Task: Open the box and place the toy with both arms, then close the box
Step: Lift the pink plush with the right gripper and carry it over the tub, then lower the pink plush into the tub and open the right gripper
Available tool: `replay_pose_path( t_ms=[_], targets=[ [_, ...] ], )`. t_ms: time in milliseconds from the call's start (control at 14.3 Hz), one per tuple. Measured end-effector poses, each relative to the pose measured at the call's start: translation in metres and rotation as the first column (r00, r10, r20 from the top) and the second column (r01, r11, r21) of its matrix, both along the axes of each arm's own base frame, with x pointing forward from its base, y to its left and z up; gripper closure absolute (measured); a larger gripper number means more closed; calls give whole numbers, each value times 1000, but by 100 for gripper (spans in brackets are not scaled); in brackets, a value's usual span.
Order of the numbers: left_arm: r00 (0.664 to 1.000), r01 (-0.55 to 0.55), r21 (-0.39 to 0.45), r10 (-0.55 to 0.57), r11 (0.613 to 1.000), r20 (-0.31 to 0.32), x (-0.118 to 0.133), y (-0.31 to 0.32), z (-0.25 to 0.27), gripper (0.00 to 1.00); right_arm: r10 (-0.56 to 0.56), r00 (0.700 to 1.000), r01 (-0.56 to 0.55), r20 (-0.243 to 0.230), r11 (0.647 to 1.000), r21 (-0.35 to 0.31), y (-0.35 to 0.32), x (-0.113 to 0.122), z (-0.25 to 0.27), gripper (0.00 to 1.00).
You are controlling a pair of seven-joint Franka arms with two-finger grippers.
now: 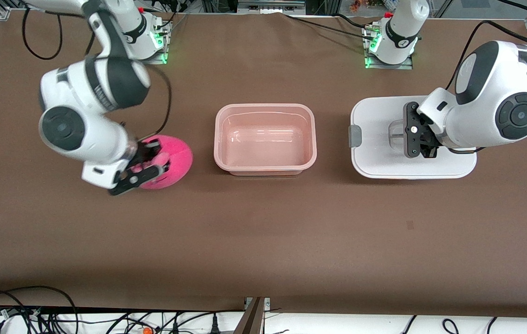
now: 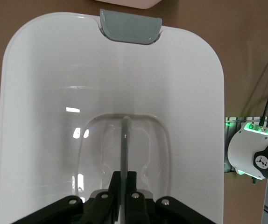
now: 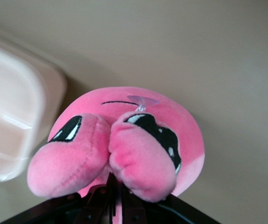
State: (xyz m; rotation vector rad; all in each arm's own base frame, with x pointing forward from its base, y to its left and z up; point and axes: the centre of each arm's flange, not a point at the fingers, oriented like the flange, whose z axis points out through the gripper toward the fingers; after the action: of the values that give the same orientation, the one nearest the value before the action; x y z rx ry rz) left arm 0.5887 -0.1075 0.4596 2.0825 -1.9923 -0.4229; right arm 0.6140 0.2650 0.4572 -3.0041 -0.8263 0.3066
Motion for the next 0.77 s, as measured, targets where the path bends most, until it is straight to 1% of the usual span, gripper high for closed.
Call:
replay_pose_path(
  t_ms=[140, 210, 349, 419, 489, 559, 629, 768],
  targets=[
    [1000, 2, 0, -2, 1000, -10, 1, 1, -4, 93, 112, 994, -112, 4, 994, 6, 56, -27, 17, 94],
    [1000, 3, 0, -3, 1000, -11, 1, 1, -4, 93, 182, 983, -182, 2, 983, 11, 80, -41, 23, 94],
    [1000, 5, -1, -5, 1000, -13, 1, 1, -5, 93, 315, 949, -315, 4, 949, 14, 125, -71, 28, 94],
    [1000, 7, -1, -7, 1000, -15, 1, 1, -5, 93, 376, 926, -376, 13, 926, -9, 145, -85, 28, 94],
    [1000, 9, -2, -9, 1000, -16, 0, 1, -5, 93, 444, 896, -442, 26, 896, -47, 165, -98, 29, 94],
    [1000, 10, -2, -10, 1000, -16, 0, 0, -6, 93, 511, 859, -508, 34, 858, -78, 181, -111, 29, 94],
    [1000, 10, -2, -10, 1000, -17, 0, 0, -6, 93, 567, 823, -562, 38, 822, -96, 194, -120, 29, 94],
    [1000, 11, -2, -11, 1000, -19, 0, 1, -6, 93, 647, 761, -639, 41, 760, -119, 211, -125, 28, 94]
  ],
)
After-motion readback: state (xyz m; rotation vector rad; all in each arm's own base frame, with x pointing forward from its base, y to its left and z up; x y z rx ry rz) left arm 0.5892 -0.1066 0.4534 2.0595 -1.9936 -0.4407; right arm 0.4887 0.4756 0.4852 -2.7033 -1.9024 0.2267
